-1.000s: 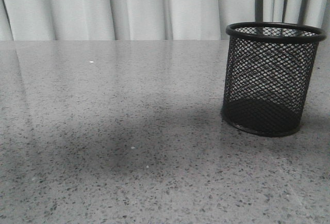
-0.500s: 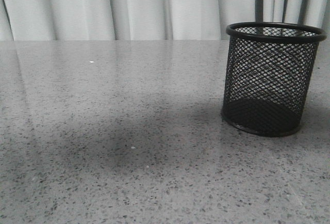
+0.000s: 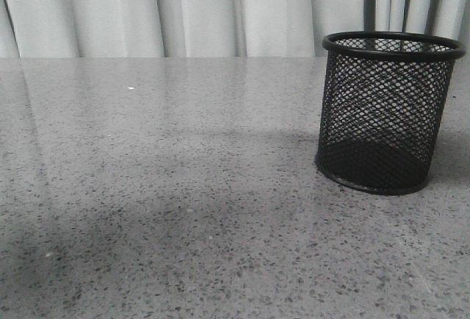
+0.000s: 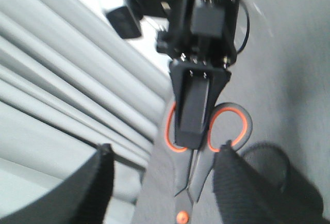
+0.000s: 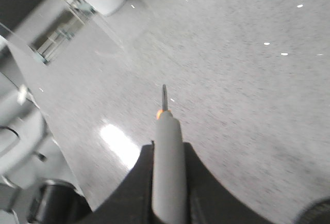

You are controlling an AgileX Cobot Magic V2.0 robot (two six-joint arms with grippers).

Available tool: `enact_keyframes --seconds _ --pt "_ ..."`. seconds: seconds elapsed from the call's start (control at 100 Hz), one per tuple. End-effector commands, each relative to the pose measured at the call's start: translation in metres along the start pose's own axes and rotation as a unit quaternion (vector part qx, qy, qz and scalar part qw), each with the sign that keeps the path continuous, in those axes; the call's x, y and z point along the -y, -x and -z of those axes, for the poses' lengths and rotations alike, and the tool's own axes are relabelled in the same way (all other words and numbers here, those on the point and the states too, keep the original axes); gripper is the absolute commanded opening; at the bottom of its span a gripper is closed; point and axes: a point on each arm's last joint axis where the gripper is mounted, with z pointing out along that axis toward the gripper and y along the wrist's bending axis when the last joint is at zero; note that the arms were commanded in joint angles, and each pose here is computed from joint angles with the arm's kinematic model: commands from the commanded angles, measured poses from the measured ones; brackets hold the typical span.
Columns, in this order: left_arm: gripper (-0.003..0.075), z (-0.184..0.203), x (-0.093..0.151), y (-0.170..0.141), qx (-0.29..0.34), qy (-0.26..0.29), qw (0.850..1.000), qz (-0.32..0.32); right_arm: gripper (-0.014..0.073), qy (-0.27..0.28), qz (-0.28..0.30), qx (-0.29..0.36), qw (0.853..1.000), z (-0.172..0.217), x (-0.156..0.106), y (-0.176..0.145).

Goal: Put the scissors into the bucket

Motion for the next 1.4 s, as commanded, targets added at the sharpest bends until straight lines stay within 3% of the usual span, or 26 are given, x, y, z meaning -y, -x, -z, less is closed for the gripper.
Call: enact_keyframes --seconds 0.0,0.12,0.35,0.62,0.82,1.39 --pt "0.0213 0.043 -0.017 0.027 0.068 0.074 0.994 0.048 -0.0059 -0.033 0.018 -0.029 0.999 0.024 -0.011 0.022" --pt "-0.0018 0.078 -0.015 0.037 0.097 0.094 0.990 0.045 -0.0059 -0.100 0.030 -0.083 0.991 0.044 -0.018 0.041" --pt "-0.0020 0.098 -0.004 0.038 0.101 0.080 0.991 0.031 -0.0059 -0.167 0.026 -0.051 0.984 0.063 -0.026 0.056" --pt "-0.0020 0.098 0.007 0.035 0.082 0.019 0.996 0.023 -0.0059 -0.201 0.015 -0.114 0.973 0.059 -0.025 0.011" --pt "-0.0020 0.098 0.007 0.035 0.082 0.019 0.996 0.023 -0.0059 -0.210 0.006 -0.134 0.968 0.058 -0.021 -0.005" --pt "-0.0020 0.098 0.007 0.036 0.085 0.018 0.996 0.028 -0.0046 -0.224 -0.059 -0.249 0.940 -0.027 0.052 -0.006"
